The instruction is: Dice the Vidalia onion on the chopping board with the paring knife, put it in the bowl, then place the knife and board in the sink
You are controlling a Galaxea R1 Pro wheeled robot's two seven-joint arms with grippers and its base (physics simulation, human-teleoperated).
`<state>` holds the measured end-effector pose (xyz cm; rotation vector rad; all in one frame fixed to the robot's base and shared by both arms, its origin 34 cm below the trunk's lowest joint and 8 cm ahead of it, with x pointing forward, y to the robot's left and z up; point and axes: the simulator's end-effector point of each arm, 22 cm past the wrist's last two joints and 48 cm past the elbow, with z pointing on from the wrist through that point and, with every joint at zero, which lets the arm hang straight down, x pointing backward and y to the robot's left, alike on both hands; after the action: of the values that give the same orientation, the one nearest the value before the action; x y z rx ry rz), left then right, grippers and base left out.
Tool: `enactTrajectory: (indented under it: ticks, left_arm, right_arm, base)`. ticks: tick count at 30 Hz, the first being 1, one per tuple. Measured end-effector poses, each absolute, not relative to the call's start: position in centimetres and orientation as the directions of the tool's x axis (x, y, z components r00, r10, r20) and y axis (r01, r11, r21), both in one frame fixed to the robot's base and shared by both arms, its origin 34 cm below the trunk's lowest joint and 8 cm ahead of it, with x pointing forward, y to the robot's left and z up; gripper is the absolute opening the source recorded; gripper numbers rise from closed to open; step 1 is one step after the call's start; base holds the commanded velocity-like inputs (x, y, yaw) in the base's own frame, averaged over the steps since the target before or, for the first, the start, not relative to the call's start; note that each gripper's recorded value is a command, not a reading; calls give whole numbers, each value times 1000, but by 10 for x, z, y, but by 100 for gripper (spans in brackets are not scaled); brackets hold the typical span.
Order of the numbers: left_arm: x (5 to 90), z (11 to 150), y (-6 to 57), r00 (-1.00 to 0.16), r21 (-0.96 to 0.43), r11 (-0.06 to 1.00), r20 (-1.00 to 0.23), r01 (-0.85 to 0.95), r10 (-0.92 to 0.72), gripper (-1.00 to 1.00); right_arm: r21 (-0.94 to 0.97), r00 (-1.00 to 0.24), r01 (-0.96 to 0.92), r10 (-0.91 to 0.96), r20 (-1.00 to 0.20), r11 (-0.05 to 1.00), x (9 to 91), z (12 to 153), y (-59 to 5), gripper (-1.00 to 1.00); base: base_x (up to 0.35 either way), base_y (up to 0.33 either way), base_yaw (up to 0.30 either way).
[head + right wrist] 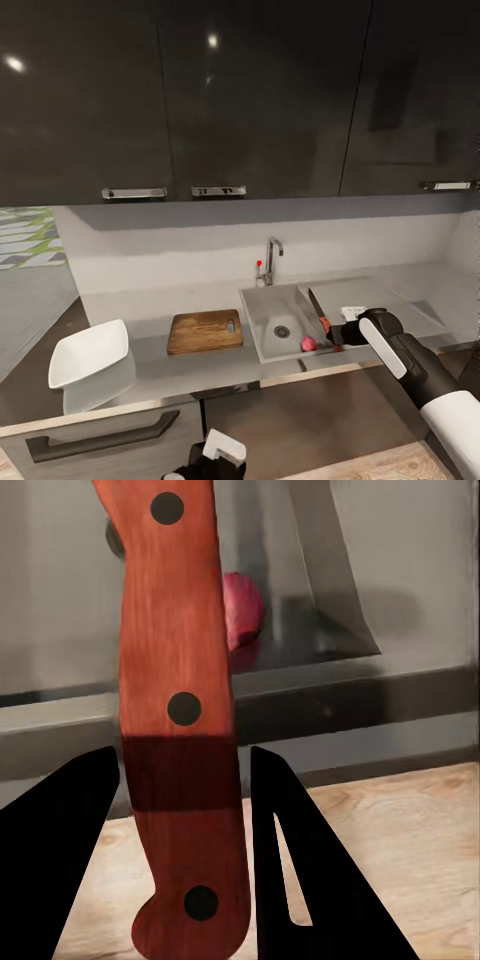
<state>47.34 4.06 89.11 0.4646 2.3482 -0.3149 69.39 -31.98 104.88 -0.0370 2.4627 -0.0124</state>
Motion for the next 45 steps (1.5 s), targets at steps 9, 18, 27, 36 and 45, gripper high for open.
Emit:
enactTrajectory:
  ticks: [9,18,27,36,45]
  left_arm:
    - [470,970,-17,-625,-138,856,-742,498,243,100]
    - [491,1011,-43,-568,-170,819,-794,548,215,100]
    - [578,1104,-9,-435,-215,788,-897,577,74,100]
    - [648,1199,10,-294,-162,780,-955,605,30,100]
    - [689,1130,71,-435,-180,843,-898,507,70,100]
  right_arm:
    - [15,-760,31,34,-649,999,697,1062,-339,-100]
    - [6,-754,53,44,-656,999,696,1068,-356,-100]
    - [-1,-750,60,45,-660,998,696,1072,-362,-100]
    - [-4,-746,64,45,-664,998,695,1075,-366,-100]
    - [-5,-743,67,46,-668,998,694,1079,-368,-100]
  base:
    - [0,0,-137]
    - [0,0,-165]
    - [0,0,-166]
    - [0,0,-150]
    - [0,0,-108]
